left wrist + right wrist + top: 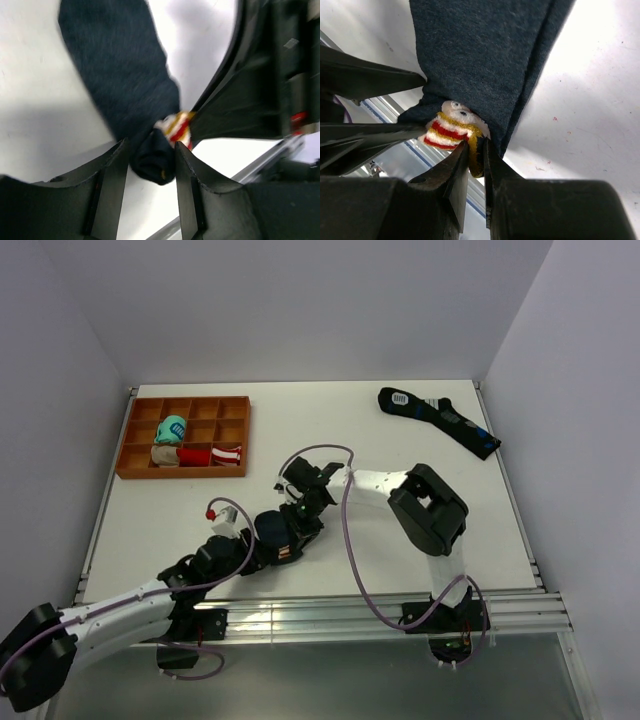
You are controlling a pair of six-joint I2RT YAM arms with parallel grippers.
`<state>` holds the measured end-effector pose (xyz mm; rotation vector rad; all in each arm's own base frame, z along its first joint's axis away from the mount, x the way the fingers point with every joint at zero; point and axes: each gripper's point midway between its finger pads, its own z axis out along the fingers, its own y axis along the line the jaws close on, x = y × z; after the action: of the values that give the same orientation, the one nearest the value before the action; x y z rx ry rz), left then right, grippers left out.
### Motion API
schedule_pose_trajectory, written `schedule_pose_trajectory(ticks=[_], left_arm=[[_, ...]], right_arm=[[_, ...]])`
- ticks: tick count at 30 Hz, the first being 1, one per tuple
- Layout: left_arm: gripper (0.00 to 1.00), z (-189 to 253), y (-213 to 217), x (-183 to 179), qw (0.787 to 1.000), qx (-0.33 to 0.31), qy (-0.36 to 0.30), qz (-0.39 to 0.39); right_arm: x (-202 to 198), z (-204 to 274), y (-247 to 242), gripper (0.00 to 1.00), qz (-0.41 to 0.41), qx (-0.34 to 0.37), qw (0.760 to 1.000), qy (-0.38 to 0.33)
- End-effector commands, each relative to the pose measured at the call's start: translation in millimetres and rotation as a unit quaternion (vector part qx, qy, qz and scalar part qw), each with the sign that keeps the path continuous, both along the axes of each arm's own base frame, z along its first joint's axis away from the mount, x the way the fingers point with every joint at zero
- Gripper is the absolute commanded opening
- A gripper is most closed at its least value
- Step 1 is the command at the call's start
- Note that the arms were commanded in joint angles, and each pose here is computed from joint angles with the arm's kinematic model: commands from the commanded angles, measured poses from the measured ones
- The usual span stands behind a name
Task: Roll the socks
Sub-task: Roll the sock at the center of the board.
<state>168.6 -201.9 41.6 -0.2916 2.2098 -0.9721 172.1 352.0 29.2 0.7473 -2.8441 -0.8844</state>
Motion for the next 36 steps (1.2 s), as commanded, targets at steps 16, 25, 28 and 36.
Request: schedule_pose_trajectory(ticks=[16, 25, 28, 36], left_arm=[[0.44, -19, 6, -6, 0.999, 0.037, -0.005, 0.028], [0.40, -20, 7, -6, 0.999, 0.039, -0.005, 0.032], [0.33, -23, 8, -6, 0.998, 0.046, 0.003, 0.038], [0.18, -32, 9, -8, 0.997, 0.056, 0.025, 0.046]], right_arm=[[10, -3, -6, 0.09, 0.007, -0.037, 0.999, -0.006], [12, -4, -4, 0.10, 0.009, -0.037, 0.999, -0.005], [13, -3, -3, 0.10, 0.009, -0.035, 0.999, -0.004], [15, -5, -3, 0.11, 0.011, -0.043, 0.999, -0.005]])
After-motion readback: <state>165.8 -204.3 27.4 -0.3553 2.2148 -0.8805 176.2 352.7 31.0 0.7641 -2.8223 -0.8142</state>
